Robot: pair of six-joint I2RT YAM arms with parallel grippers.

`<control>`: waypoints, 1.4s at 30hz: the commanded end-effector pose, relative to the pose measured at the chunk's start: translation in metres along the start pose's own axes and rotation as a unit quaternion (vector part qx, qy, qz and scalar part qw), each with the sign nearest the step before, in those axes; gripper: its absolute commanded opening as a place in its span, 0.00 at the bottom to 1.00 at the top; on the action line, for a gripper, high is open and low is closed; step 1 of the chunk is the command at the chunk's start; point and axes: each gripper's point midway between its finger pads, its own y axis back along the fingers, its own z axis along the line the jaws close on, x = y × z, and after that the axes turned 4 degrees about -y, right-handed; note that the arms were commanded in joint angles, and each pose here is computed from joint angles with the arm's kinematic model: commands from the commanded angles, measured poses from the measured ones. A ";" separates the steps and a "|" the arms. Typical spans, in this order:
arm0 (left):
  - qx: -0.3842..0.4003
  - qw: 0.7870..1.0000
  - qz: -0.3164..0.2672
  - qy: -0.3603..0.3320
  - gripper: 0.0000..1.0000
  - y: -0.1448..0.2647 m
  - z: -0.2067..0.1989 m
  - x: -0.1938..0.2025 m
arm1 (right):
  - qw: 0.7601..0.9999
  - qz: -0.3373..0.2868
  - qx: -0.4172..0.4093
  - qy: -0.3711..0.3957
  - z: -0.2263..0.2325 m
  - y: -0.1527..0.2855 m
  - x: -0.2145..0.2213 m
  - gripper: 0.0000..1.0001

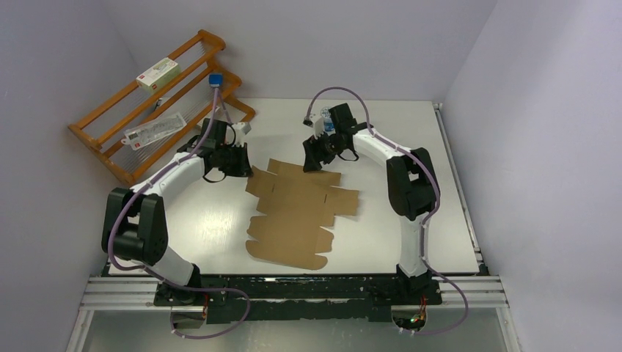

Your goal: Fold the paper box

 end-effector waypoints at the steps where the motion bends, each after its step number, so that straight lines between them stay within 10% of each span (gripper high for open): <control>1: 0.025 0.999 -0.026 -0.023 0.05 0.009 -0.011 -0.010 | 0.999 0.023 -0.044 0.020 0.013 -0.008 0.003 0.67; 22: 0.030 0.999 -0.026 -0.023 0.13 0.005 -0.011 -0.008 | 0.994 0.078 -0.034 0.071 0.027 0.002 0.008 0.03; 42: 0.043 0.993 -0.109 0.018 0.42 0.030 -0.017 -0.051 | 0.970 0.042 0.118 0.208 0.048 0.031 -0.028 0.00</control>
